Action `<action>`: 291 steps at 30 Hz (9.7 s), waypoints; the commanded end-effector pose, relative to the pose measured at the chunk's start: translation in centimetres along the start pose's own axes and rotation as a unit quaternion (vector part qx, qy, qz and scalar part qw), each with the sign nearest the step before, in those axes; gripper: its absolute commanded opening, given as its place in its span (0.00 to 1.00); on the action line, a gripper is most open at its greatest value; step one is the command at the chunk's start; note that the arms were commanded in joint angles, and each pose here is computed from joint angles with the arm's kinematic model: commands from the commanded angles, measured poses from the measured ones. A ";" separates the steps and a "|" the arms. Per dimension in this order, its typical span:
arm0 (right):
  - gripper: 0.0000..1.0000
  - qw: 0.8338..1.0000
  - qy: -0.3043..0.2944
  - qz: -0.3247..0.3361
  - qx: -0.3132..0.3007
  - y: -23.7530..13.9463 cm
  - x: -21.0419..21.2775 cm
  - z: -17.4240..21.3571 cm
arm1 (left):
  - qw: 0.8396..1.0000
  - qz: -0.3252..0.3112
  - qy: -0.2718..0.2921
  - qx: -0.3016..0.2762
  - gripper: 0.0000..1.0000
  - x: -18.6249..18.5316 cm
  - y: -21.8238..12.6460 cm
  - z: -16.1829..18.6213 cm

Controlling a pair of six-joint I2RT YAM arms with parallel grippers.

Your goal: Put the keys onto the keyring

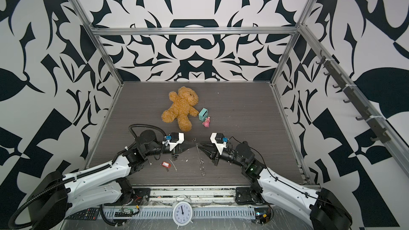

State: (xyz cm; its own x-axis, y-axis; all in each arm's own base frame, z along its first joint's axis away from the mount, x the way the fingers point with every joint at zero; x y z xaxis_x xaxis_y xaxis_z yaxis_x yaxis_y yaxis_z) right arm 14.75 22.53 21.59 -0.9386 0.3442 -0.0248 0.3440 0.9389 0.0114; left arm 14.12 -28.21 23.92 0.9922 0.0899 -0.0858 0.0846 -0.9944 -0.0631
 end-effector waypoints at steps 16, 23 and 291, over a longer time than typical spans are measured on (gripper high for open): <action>0.13 0.999 -0.019 -0.027 -0.042 0.3 0.7 -2.7 | 0.999 0.028 0.017 -0.022 0.00 -0.6 0.4 -1.6; 0.12 0.998 -0.019 -0.035 -0.041 0.4 0.8 -2.8 | 0.999 0.031 0.016 -0.021 0.00 -0.6 0.5 -1.5; 0.29 0.942 -0.043 0.111 0.315 19.7 11.2 15.8 | 0.863 -0.462 -0.133 -0.155 0.00 9.0 -13.6 -3.7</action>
State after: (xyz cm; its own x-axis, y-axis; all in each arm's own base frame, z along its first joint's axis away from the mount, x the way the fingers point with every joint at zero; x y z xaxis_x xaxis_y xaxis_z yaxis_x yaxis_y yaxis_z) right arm 11.15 44.28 4.84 -0.8576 0.4912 -0.1526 0.4794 0.6558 -0.5832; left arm 22.31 -14.30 26.42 0.4287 0.8324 -0.3512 0.8858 -0.4637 -0.0177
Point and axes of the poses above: each gripper's point midway between its finger pads, its own y axis out along the fingers, its own x axis along the line the jaws close on, z = x × y, the point moved 4 cm from there along -y, back along the fingers, and after that the axes turned 10 degrees about -y, right-handed, at the moved point
